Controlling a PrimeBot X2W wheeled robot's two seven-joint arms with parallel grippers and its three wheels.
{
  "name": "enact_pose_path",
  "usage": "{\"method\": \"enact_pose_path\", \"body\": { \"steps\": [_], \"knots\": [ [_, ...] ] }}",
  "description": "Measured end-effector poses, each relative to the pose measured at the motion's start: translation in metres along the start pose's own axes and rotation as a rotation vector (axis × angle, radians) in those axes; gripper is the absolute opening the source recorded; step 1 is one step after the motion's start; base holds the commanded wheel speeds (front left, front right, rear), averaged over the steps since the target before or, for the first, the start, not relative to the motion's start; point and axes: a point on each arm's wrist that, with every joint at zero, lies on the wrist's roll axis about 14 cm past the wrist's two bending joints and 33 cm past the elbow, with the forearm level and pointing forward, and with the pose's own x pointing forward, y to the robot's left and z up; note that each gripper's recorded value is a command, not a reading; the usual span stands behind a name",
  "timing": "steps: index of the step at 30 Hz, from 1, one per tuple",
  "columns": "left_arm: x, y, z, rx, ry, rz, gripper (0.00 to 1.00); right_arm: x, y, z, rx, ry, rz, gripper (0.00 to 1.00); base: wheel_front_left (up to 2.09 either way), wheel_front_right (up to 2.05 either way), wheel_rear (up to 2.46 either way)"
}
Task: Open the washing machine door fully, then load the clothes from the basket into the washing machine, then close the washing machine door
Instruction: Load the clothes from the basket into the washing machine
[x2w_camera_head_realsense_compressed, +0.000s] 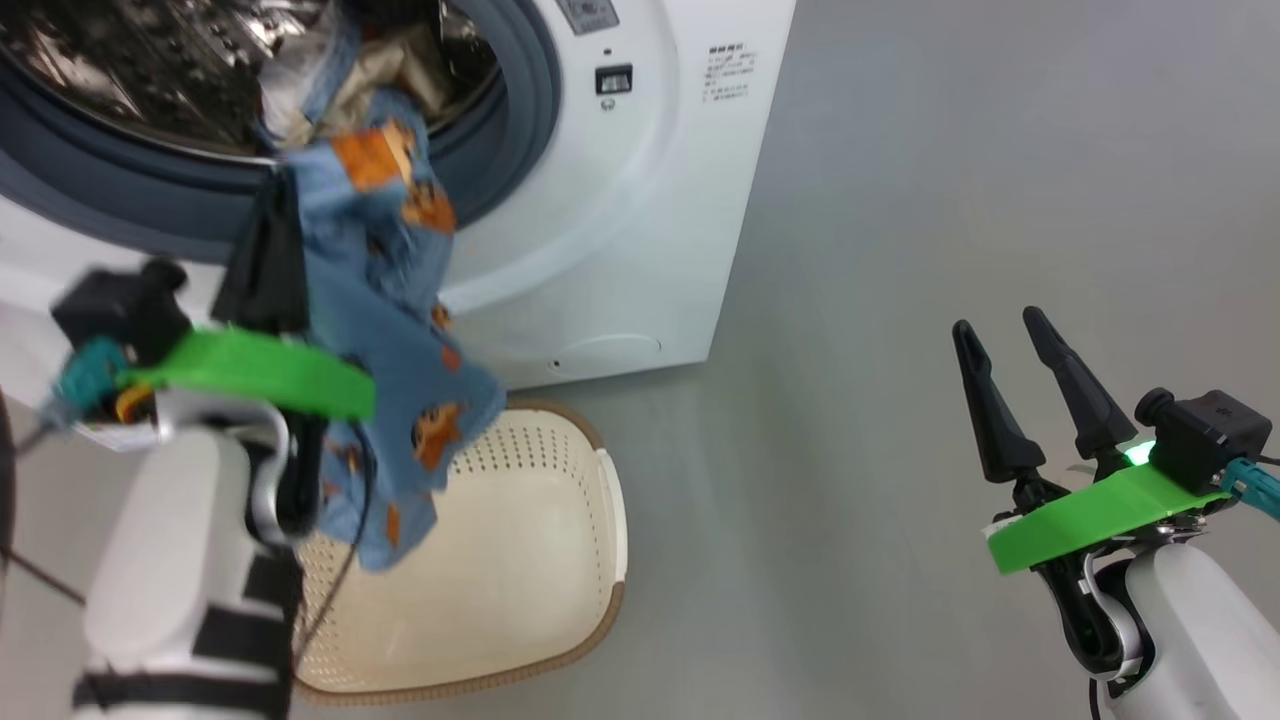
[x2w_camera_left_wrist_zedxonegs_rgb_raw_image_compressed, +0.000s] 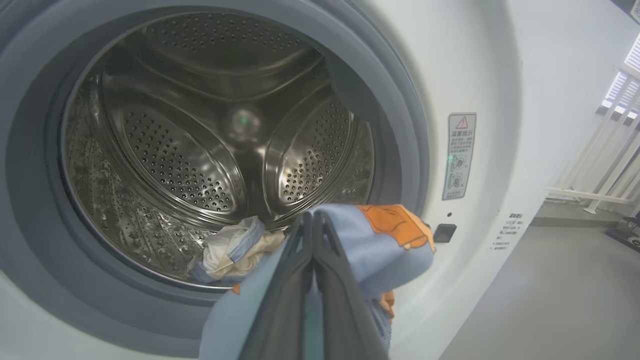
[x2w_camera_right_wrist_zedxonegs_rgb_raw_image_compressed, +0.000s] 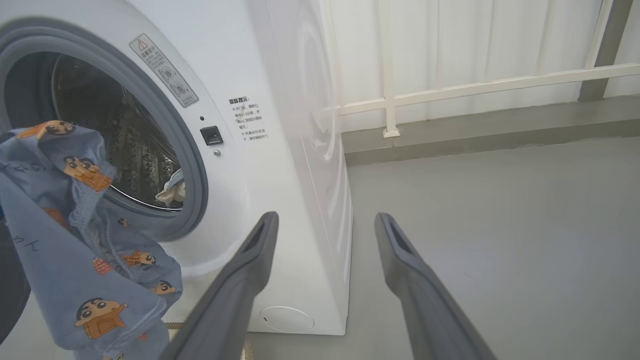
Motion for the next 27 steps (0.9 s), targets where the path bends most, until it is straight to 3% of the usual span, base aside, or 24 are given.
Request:
{"method": "enact_pose_path", "body": {
  "steps": [11,17,27],
  "knots": [
    [0.063,0.036,-0.045,0.033,0.131,0.071,0.0,0.013,-0.021,-0.025,-0.022,0.062,-0.03,1.0,0.0,0.0,0.0],
    [0.107,0.053,-0.051,0.048,0.125,0.089,0.0,0.025,-0.034,-0.031,-0.052,0.067,-0.045,1.0,0.0,0.0,0.0],
    [0.165,0.083,-0.09,0.08,0.151,0.109,0.0,0.033,-0.051,-0.081,-0.016,0.158,-0.107,1.0,0.0,0.0,0.0]
  ]
}}
